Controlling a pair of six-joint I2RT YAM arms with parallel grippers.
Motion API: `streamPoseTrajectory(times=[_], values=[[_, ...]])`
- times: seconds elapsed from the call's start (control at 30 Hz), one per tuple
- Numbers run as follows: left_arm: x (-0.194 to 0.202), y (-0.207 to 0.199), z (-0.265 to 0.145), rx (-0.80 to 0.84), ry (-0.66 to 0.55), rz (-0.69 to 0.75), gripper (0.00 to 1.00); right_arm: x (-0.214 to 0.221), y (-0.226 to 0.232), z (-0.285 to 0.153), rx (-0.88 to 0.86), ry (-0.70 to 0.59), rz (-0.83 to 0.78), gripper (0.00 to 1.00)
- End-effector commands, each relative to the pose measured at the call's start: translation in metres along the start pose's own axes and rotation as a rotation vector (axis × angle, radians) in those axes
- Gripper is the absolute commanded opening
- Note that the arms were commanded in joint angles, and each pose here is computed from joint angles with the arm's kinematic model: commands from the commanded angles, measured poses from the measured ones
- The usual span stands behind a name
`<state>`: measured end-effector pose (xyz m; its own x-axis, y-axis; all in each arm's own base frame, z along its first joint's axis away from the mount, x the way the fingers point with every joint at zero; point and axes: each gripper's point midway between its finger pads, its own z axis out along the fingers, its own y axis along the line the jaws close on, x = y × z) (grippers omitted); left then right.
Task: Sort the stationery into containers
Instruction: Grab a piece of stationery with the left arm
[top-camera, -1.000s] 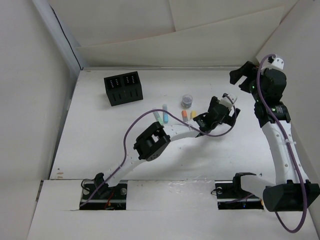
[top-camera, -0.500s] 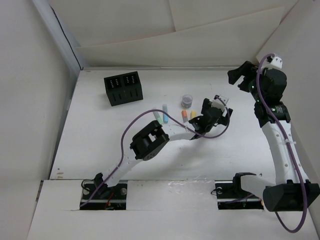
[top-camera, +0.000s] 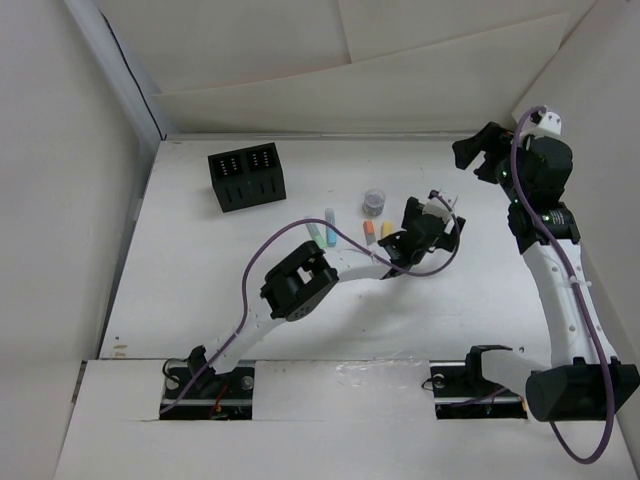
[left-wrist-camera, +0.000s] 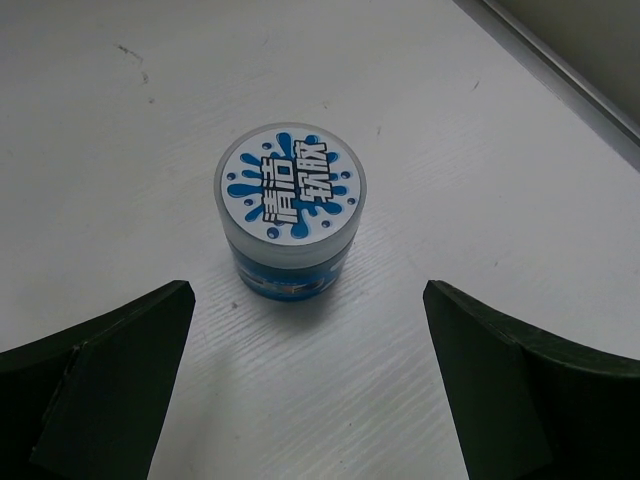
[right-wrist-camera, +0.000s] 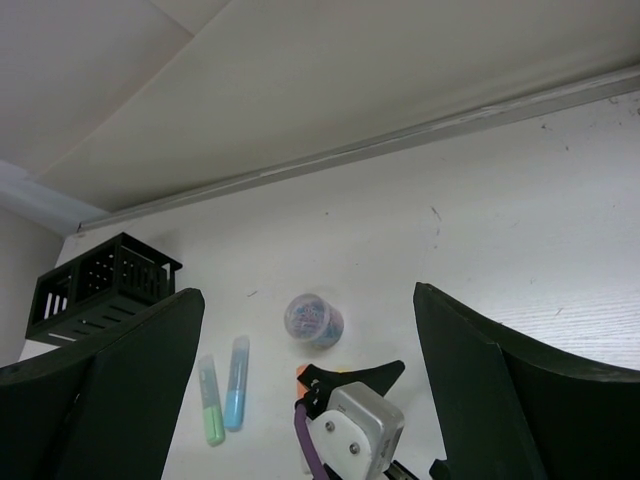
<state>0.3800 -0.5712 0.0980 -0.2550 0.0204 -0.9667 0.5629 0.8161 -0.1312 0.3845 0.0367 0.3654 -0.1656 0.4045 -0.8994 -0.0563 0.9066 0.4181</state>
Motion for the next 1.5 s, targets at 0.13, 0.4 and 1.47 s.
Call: streamPoseTrajectory(times=[0.13, 0.4, 1.47], values=[[-0.058, -0.016, 0.000, 0.016, -0.043, -0.043, 1.00, -0.033, 0.016, -0.003, -0.052, -0.090, -0.022, 0.92], [-0.034, -0.016, 0.031, 0.029, 0.015, -0.008, 1.00, -0.033, 0.022, -0.006, -0.073, -0.091, -0.025, 0.93], [-0.026, 0.018, 0.020, -0.098, -0.024, -0.075, 1.00, -0.030, 0.029, 0.000, -0.089, -0.084, -0.045, 0.94]])
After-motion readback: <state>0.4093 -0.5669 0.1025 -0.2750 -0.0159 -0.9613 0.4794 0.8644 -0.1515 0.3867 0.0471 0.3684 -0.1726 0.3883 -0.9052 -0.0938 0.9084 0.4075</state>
